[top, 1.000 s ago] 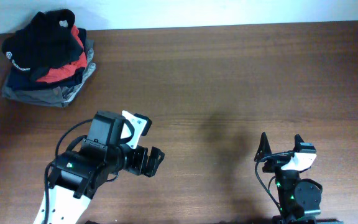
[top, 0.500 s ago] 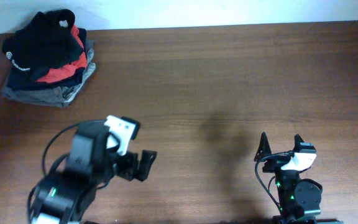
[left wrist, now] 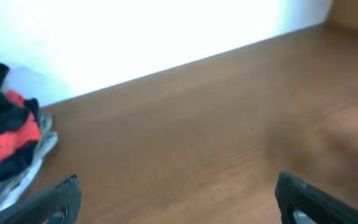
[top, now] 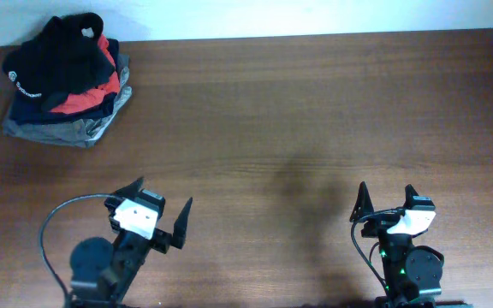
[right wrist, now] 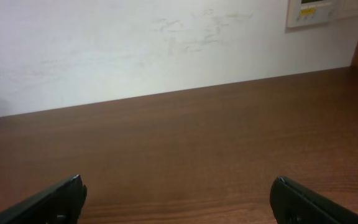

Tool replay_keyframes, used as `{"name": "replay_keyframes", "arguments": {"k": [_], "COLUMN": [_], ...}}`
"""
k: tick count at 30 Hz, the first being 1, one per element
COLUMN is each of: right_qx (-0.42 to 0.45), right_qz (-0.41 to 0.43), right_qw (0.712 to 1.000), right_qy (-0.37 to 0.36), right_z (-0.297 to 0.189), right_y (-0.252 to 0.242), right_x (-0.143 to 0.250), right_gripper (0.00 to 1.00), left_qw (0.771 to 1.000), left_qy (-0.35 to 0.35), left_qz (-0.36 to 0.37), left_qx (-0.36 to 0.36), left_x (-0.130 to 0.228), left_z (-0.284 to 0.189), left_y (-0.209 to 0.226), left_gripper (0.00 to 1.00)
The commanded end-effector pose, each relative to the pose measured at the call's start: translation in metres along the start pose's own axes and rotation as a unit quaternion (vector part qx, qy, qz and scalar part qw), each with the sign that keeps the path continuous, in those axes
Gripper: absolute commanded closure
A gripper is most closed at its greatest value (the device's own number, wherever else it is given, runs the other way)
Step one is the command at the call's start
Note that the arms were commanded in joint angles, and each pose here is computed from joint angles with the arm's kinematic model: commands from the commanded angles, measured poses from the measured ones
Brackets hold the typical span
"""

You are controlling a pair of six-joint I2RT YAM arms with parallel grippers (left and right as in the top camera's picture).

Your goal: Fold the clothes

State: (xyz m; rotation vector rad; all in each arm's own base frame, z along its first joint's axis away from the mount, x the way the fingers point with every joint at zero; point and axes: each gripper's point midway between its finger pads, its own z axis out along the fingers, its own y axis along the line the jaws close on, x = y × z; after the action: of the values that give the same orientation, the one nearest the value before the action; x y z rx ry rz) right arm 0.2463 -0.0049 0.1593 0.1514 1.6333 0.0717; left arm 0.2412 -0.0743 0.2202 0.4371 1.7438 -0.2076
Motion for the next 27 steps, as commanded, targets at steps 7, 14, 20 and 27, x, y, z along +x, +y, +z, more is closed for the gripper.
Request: {"name": "replay_keyframes", "arguments": {"k": [7, 14, 20, 27], "right_qx": [0.003, 0.003, 0.003, 0.003], "right_qz": [-0.003, -0.003, -0.003, -0.003], "right_qw": [1.000, 1.000, 1.000, 1.000], "right_qy": [0.002, 0.002, 0.002, 0.002], "right_z": [0.000, 0.000, 0.000, 0.000], "right_y": [-0.002, -0.002, -0.002, -0.002], "right_x": [0.002, 0.002, 0.002, 0.002], "right_gripper": [0.01, 0.01, 0.01, 0.01], "left_qw": [0.997, 0.995, 0.991, 0.989], "left_qy": [-0.055, -0.078, -0.102, -0.114], "left_qz": [0.034, 0.039, 0.045, 0.048], "left_qx": [-0.032, -0.052, -0.071, -0.084], "left_x": [0.038, 0.044, 0.041, 0.035], "left_z": [0.011, 0.005, -0.001, -0.005], "left_y": [0.008, 0.013, 0.018, 0.021], "left_gripper": [0.01, 0.01, 0.01, 0.01]}}
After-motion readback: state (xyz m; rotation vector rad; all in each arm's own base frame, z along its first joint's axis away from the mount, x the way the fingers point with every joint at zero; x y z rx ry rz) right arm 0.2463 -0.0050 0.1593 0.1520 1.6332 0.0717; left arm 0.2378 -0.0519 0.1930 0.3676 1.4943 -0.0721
